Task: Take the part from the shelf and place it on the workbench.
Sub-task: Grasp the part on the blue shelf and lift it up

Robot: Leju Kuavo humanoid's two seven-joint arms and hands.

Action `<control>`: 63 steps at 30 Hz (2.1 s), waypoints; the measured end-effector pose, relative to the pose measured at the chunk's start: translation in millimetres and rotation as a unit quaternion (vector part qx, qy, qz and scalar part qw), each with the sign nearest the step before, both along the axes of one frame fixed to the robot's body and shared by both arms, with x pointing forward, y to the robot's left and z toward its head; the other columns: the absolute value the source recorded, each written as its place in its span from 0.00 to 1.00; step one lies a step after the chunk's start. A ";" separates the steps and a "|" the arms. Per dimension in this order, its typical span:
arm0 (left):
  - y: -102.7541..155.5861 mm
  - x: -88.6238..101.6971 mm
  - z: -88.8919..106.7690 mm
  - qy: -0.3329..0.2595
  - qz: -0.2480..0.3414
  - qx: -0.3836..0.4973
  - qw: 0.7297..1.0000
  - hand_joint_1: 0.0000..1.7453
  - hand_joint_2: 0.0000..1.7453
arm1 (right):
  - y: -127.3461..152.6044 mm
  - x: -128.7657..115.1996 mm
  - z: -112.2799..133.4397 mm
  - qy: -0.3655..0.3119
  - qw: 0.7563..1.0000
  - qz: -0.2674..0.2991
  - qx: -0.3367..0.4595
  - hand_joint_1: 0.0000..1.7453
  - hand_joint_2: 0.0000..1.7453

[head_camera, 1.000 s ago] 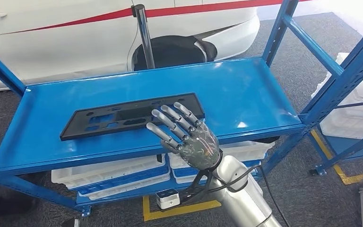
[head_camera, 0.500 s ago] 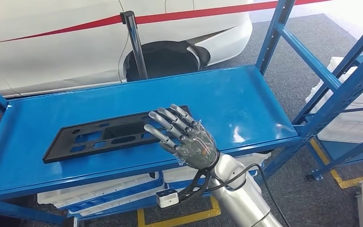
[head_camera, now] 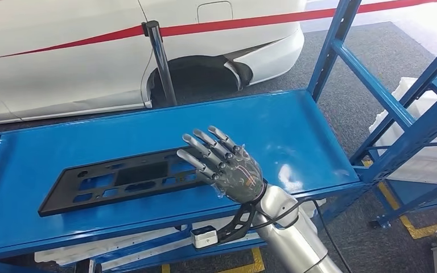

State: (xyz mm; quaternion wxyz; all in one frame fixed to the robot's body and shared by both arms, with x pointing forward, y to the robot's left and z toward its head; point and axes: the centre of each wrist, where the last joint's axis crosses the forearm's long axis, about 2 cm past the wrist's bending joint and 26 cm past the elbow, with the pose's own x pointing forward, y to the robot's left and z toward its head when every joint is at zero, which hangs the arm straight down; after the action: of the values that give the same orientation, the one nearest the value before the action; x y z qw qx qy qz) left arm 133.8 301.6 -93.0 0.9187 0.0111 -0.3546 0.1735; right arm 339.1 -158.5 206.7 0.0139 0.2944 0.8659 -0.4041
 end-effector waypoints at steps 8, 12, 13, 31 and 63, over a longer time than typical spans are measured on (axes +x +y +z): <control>-1.1 -1.7 -0.5 0.001 -0.003 -0.001 1.000 0.00 0.00 | 0.0 0.5 -0.8 0.002 1.000 -0.005 -0.003 0.00 1.00; -1.0 0.5 0.1 -0.002 -0.004 -0.002 1.000 0.00 0.00 | 1.8 1.4 0.5 0.007 1.000 -0.009 0.001 0.00 1.00; -1.0 1.0 0.3 -0.003 -0.006 -0.003 1.000 0.00 0.00 | 2.4 1.7 0.7 0.010 1.000 -0.010 0.004 0.00 1.00; 5.6 0.6 0.4 -0.003 -0.035 -0.007 0.999 0.00 0.00 | 46.9 23.3 -16.8 0.560 0.740 0.279 -0.248 0.00 1.00; 11.4 4.5 1.8 -0.023 -0.032 -0.014 0.999 0.00 0.00 | 39.3 20.9 -49.6 0.558 0.740 0.313 -0.209 0.00 1.00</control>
State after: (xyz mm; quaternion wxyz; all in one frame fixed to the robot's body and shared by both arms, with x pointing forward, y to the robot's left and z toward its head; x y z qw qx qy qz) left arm 138.2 313.0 -91.3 0.9154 -0.0171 -0.3735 0.1491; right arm 360.0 -119.2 157.1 -0.2851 -0.2816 0.6561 -0.6394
